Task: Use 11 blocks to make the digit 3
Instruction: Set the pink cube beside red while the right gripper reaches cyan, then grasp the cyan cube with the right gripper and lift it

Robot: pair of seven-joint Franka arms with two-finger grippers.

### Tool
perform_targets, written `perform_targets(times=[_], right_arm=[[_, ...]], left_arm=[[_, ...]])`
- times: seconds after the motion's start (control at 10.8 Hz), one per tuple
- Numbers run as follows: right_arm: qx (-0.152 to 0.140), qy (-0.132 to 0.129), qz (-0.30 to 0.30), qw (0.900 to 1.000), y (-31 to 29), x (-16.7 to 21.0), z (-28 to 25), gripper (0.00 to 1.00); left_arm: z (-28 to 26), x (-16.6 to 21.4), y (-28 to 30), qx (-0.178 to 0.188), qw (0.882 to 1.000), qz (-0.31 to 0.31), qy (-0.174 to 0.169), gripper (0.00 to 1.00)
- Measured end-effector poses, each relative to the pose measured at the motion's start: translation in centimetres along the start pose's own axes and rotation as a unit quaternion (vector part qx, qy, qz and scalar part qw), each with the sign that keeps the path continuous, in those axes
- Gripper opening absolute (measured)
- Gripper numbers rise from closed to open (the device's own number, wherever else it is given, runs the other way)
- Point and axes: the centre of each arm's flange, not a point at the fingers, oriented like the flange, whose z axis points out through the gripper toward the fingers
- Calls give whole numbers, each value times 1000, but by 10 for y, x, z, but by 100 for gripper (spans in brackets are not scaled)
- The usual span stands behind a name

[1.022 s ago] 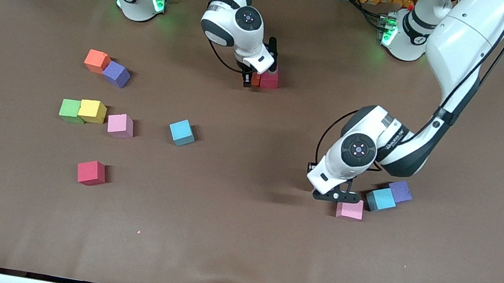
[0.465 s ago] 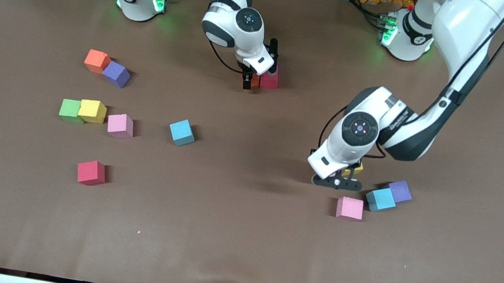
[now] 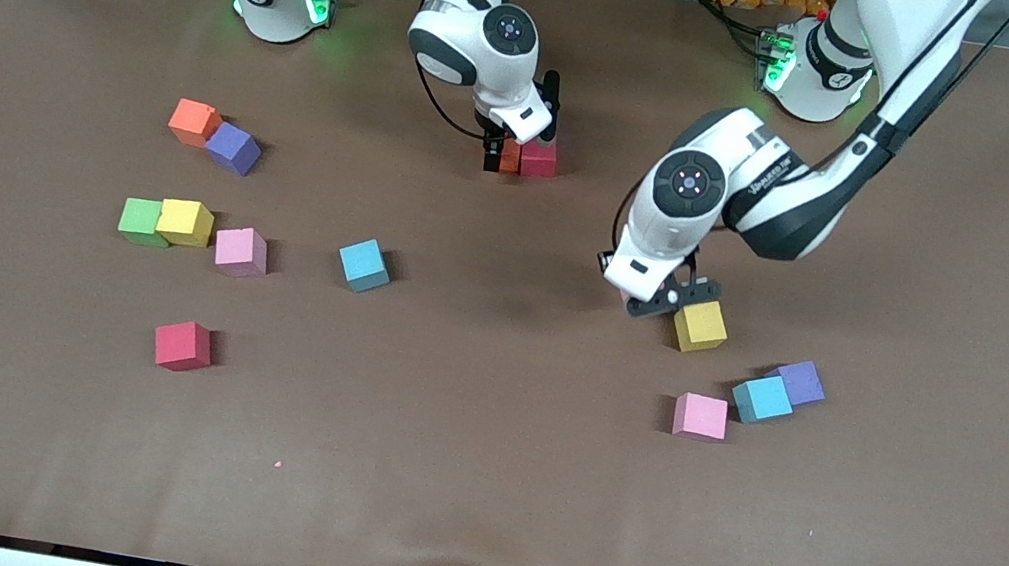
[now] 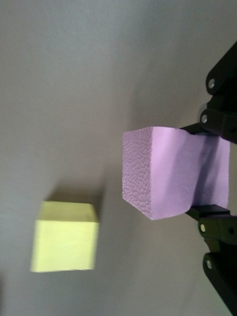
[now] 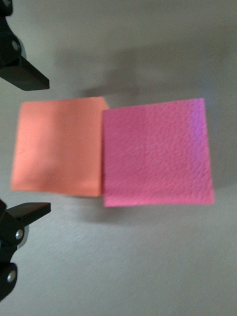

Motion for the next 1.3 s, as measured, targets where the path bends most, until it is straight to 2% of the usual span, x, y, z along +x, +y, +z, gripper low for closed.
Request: perform_targets(times=[0.19, 0.37, 0.56, 0.74, 1.02, 1.3], right_arm=[[-4, -19, 17, 1000, 14, -16, -13, 100], [-7, -36, 49, 998, 44, -46, -25, 100], [-15, -36, 69, 997, 84, -87, -43, 100], [-23, -16, 81, 996, 129, -134, -52, 100], [-45, 25, 31, 998, 185, -195, -58, 100], [-58, 49, -48, 996, 226, -211, -58, 100]], left_arm=[[7, -24, -5, 1, 996, -91, -21, 55], [13, -44, -7, 4, 980, -197, -31, 55], [26, -69, -6, 0, 962, -272, -32, 55], [48, -96, -6, -20, 938, -345, -37, 55], [80, -130, -17, -19, 906, -421, -45, 55], [89, -152, -21, -6, 878, -476, -46, 55]])
